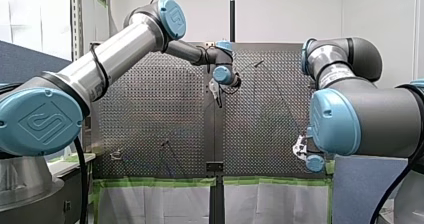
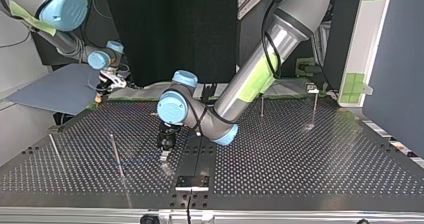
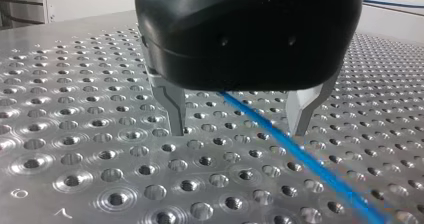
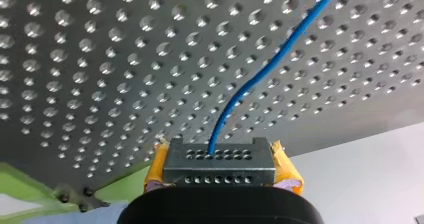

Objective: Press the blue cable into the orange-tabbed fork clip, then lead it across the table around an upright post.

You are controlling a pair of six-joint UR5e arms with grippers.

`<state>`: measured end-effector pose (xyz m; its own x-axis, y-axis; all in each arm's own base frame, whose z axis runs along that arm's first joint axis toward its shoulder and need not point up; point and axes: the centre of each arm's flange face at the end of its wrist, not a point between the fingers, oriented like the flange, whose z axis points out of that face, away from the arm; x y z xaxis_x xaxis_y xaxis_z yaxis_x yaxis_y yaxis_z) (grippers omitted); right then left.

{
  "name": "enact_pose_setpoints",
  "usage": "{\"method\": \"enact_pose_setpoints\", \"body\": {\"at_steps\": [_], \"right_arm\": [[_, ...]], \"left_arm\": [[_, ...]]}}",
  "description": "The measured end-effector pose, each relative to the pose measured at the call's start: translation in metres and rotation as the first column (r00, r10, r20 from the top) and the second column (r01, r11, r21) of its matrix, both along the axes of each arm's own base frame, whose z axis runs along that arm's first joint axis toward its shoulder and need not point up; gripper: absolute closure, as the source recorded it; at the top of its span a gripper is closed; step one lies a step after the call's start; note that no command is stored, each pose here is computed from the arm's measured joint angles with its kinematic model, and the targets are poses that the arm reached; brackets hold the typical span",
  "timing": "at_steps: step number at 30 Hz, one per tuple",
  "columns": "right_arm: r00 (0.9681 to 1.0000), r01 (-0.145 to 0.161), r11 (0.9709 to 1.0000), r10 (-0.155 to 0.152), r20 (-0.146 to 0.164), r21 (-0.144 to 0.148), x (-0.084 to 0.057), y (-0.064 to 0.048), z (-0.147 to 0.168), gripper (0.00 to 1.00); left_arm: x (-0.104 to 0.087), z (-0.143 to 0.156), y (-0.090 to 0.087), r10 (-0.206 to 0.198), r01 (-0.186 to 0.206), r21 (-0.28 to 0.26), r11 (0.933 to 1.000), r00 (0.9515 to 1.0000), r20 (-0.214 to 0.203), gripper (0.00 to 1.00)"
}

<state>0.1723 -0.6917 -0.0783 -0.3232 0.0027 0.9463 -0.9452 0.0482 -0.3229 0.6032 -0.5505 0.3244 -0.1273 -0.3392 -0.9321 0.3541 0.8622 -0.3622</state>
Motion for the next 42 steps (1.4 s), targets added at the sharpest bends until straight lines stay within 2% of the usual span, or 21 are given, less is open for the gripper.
{"method": "enact_pose_setpoints", "body": {"at_steps": [5, 11, 17, 20, 26, 32, 38, 41, 42], "right_arm": [[1.0, 0.002, 1.0, -0.002, -0.001, 0.01, -0.002, 0.006, -0.024, 1.0], [1.0, 0.007, 0.9986, -0.007, -0.003, 0.052, -0.006, 0.016, -0.057, 1.0], [0.9998, 0.018, 0.9948, -0.018, -0.005, 0.1, -0.014, 0.029, -0.092, 1.0], [0.9996, 0.028, 0.9918, -0.027, -0.007, 0.125, -0.021, 0.036, -0.109, 1.0], [0.9992, 0.039, 0.9841, -0.037, -0.017, 0.173, -0.031, 0.05, -0.142, 1.0], [0.9994, 0.026, 0.9755, -0.02, -0.027, 0.218, -0.031, 0.065, -0.172, 1.0], [0.9995, 0.012, 0.9648, -0.004, -0.033, 0.263, -0.03, 0.083, -0.202, 1.0], [0.9994, 0.011, 0.9581, -0.001, -0.034, 0.286, -0.031, 0.094, -0.217, 1.0], [0.9994, 0.011, 0.9549, -0.001, -0.034, 0.297, -0.031, 0.099, -0.223, 1.0]], "left_arm": [[0.0, 0.0, 0.0, 0.0, 0.0, 0.001, 1.0, 1.0, -0.001, 0.0], [0.0, 0.0, 0.0, -0.001, 0.001, 0.001, 1.0, 1.0, -0.001, 0.0], [0.001, 0.0, 0.001, 0.001, -0.001, 0.002, 1.0, 1.0, -0.003, 0.0], [0.002, -0.001, 0.003, 0.003, -0.003, 0.004, 1.0, 1.0, -0.005, 0.0], [0.004, -0.001, 0.005, 0.005, -0.005, 0.008, 1.0, 1.0, -0.006, 0.0], [0.004, -0.001, 0.006, 0.004, -0.004, 0.01, 0.9999, 1.0, -0.006, 0.0], [0.004, -0.001, 0.006, 0.003, -0.003, 0.013, 0.9999, 1.0, -0.01, 0.0], [0.004, -0.002, 0.006, 0.003, -0.003, 0.014, 0.9999, 0.9999, -0.011, 0.0], [0.004, -0.002, 0.006, 0.003, -0.002, 0.015, 0.9999, 0.9999, -0.011, 0.0]]}}
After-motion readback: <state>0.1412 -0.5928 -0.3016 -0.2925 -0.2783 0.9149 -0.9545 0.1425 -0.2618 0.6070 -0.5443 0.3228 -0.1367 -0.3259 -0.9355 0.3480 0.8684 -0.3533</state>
